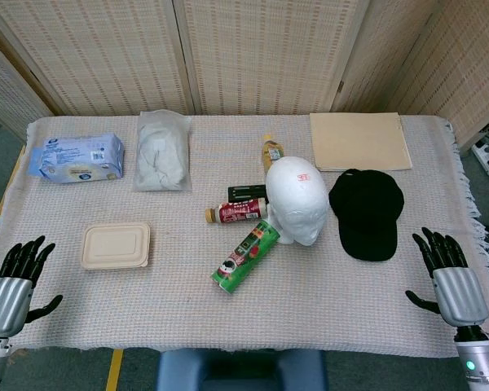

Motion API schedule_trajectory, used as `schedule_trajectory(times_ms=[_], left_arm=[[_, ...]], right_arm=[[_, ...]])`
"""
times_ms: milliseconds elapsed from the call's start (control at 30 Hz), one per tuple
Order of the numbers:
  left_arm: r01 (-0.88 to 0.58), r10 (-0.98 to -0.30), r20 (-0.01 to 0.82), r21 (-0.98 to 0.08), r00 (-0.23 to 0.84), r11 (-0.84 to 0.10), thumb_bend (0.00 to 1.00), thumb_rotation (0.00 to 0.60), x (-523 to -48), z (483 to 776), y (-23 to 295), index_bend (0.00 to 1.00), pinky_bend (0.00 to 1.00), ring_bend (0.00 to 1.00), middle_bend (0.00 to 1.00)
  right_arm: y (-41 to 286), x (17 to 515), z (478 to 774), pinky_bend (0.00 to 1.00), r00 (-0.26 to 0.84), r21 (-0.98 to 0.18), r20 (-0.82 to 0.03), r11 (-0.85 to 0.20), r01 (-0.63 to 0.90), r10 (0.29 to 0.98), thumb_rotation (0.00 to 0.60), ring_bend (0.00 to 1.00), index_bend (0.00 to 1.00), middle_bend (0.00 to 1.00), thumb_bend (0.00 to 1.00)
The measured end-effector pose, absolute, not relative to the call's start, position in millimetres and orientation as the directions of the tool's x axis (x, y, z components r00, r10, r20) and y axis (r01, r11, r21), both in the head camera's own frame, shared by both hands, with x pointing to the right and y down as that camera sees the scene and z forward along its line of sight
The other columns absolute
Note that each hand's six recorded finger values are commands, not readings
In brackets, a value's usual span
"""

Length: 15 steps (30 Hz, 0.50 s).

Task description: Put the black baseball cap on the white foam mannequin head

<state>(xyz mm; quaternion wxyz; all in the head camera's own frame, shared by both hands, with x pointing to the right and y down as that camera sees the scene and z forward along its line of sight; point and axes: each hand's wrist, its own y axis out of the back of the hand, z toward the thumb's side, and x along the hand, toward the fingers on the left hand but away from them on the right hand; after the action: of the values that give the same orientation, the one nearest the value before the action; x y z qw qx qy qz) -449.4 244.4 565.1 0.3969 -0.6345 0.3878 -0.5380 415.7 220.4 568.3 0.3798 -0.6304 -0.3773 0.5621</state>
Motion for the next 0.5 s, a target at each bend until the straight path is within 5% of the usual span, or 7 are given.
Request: schedule_trajectory(times_ms=[500], left_arm=[[-0.102,-0.921,0.369,-0.918,0.127,-0.382,0.22,0.6,-446.7,561.2,244.6,0.06,0.01,0.0,0.0]], right_arm=[[217.9,431.8,569.6,0.0,0.048,-0.928,-0.371,-0.372,0.011,0.927,0.6,0.0,0.06,0.0,0.02]])
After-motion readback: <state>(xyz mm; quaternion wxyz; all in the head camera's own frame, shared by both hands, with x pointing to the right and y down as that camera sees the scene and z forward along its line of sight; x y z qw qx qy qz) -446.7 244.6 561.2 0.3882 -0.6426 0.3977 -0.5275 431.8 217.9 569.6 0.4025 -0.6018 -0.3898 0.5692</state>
